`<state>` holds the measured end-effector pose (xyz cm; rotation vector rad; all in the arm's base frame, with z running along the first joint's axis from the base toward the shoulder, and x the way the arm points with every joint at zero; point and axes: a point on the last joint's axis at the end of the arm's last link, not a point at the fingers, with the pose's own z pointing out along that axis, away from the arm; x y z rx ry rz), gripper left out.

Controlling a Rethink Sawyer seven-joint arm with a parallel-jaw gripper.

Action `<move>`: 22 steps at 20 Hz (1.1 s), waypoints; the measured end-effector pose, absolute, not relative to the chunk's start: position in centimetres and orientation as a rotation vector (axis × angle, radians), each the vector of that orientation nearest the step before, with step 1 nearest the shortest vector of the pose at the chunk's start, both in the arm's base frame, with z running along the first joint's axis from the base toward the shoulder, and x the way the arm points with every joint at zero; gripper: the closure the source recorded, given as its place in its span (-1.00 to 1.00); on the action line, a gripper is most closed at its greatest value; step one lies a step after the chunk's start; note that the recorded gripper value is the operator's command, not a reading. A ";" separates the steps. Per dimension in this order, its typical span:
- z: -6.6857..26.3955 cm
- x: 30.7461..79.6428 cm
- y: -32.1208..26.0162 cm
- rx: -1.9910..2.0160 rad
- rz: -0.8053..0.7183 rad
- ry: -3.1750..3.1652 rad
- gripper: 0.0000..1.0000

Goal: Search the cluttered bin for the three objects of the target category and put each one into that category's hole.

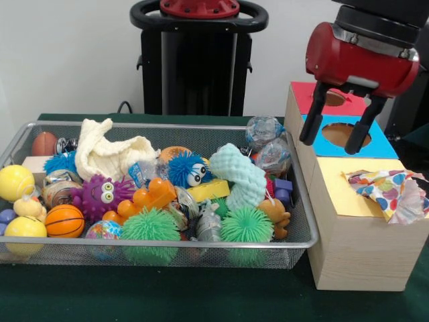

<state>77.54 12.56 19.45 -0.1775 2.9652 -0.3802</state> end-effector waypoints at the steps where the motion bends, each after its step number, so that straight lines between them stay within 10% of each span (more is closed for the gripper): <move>1: 19.4 77.5 12.5 -0.176 -0.380 2.966 -1.00; 22: 19.3 71.9 9.1 -0.076 -0.350 2.986 -1.00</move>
